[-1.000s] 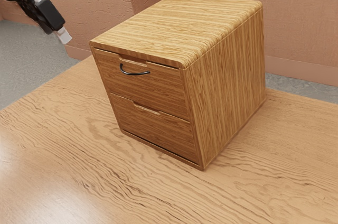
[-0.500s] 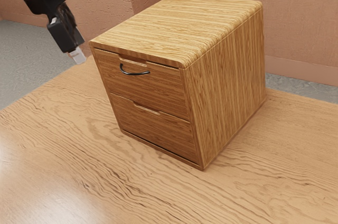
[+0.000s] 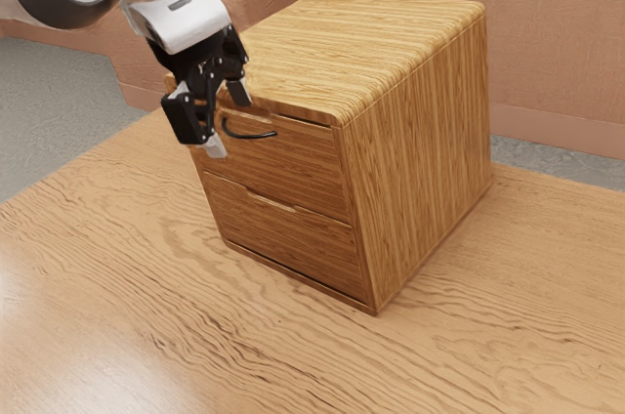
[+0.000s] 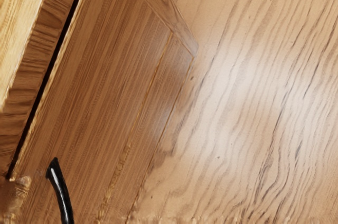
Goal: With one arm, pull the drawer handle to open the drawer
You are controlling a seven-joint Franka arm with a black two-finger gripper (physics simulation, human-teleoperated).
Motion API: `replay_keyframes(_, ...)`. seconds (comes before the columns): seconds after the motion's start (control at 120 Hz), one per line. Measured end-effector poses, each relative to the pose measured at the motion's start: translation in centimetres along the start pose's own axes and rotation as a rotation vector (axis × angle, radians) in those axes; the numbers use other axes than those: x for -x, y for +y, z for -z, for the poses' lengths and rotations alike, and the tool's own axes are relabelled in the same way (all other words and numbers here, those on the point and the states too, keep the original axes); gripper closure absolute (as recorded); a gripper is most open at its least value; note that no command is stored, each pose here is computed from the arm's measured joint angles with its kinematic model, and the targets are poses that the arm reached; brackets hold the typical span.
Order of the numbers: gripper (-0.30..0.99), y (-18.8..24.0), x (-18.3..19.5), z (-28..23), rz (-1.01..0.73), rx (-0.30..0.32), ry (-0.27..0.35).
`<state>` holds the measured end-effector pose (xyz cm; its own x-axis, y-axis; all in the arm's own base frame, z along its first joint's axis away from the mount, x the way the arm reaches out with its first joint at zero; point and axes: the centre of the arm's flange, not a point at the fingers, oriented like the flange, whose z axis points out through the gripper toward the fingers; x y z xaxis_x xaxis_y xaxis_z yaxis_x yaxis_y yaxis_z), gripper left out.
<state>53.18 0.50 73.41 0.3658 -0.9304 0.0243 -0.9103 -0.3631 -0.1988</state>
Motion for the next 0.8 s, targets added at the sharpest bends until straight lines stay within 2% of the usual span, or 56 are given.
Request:
replay_keyframes(0.1, 0.02, -0.5, 2.8, 1.1, 0.007, -0.037, -0.02)
replay_keyframes(0.2, 0.02, -0.1, 2.5, 1.5, -0.035, -0.049, -0.025)
replay_keyframes(0.292, 0.02, 3.9, 2.5, 1.3, -0.085, -0.057, -0.037)
replay_keyframes(0.383, 0.02, 6.4, 3.5, 0.8, -0.114, -0.102, -0.048)
replay_keyframes(0.567, 0.02, 5.0, 2.6, -0.2, -0.174, -0.206, -0.046)
replay_keyframes(0.8, 0.02, 4.3, 1.0, -2.1, -0.255, -0.249, -0.037)
